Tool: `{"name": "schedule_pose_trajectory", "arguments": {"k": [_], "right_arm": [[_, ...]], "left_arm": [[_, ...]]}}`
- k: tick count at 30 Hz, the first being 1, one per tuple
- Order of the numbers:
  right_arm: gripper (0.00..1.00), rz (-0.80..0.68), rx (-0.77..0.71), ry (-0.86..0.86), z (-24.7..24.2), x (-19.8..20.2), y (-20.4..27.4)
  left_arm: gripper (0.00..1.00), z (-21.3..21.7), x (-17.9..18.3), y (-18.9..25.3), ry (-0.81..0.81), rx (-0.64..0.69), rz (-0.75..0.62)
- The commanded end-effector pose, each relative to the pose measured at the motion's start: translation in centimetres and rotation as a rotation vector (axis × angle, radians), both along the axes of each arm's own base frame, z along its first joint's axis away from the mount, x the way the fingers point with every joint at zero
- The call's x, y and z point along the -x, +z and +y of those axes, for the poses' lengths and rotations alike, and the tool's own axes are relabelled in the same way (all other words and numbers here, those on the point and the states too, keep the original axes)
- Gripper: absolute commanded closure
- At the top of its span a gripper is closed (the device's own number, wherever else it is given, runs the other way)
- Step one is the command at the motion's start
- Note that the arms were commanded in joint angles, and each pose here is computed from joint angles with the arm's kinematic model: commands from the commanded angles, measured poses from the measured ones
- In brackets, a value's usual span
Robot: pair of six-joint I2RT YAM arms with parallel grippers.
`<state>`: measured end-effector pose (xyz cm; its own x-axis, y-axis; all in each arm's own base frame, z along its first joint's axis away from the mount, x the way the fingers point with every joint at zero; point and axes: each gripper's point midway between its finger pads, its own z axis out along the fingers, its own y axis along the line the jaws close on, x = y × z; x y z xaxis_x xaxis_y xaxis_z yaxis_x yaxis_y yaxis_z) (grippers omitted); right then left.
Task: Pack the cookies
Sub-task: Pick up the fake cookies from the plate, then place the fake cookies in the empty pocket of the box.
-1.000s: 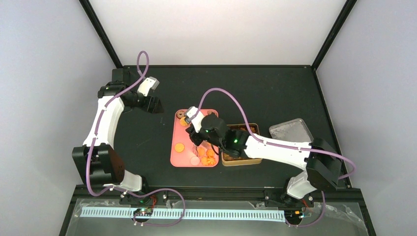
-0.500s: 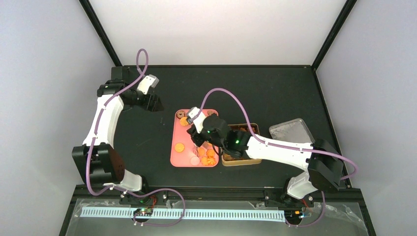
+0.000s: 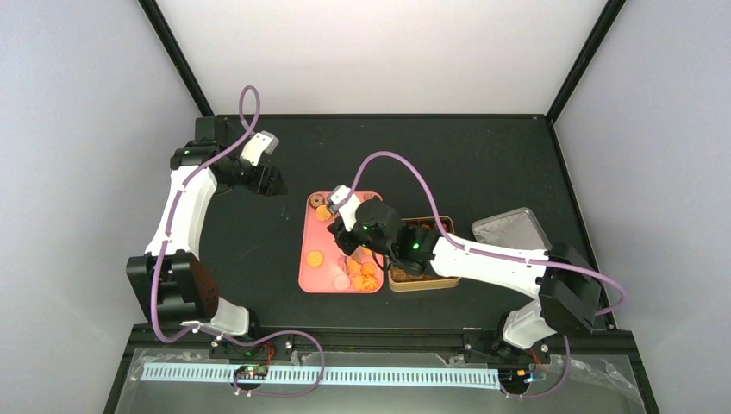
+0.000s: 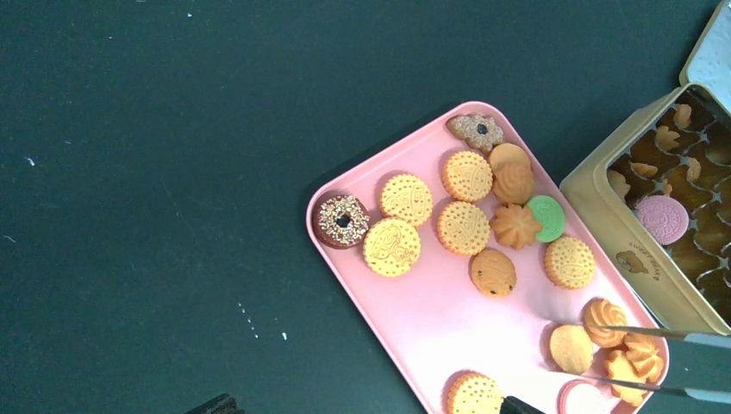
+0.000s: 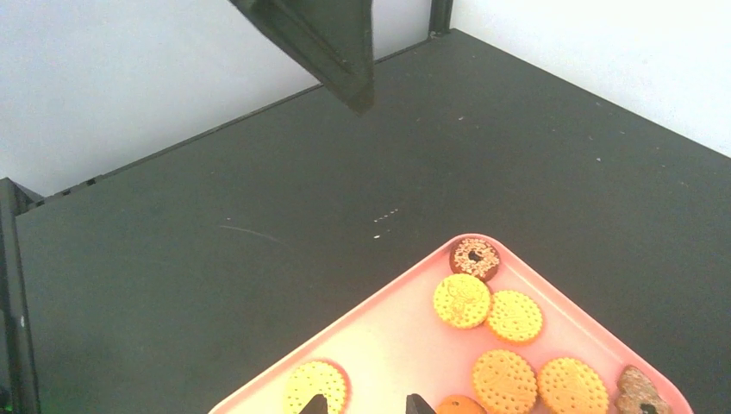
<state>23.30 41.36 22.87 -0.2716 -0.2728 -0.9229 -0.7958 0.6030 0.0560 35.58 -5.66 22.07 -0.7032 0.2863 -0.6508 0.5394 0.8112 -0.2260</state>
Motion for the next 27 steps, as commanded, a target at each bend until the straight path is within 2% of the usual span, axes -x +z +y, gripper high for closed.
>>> {"name": "schedule_pose_trajectory", "arguments": {"k": [1, 7, 12, 21, 27], "right_arm": [[0.99, -0.054, -0.086, -0.03, -1.3, -1.0, 5.4], [0.99, -0.067, -0.178, -0.129, -6.0, -2.4, 9.5], [0.99, -0.101, -0.188, -0.271, -12.4, -3.0, 11.3], [0.98, -0.107, -0.101, -0.631, -24.7, -3.0, 8.8], [0.97, -0.079, -0.054, -0.752, -27.7, -2.9, 6.4]], "left_arm": [[0.2, -0.1, 0.1, 0.7, -0.012, 0.015, -0.004], [0.2, 0.1, -0.1, 0.8, -0.001, 0.006, -0.02], [0.2, 0.1, -0.2, 0.8, 0.0, 0.011, -0.021], [0.21, -0.5, -0.3, 0.4, -0.01, 0.043, -0.02], [0.21, -0.4, -0.4, 0.0, -0.013, 0.043, -0.009]]}}
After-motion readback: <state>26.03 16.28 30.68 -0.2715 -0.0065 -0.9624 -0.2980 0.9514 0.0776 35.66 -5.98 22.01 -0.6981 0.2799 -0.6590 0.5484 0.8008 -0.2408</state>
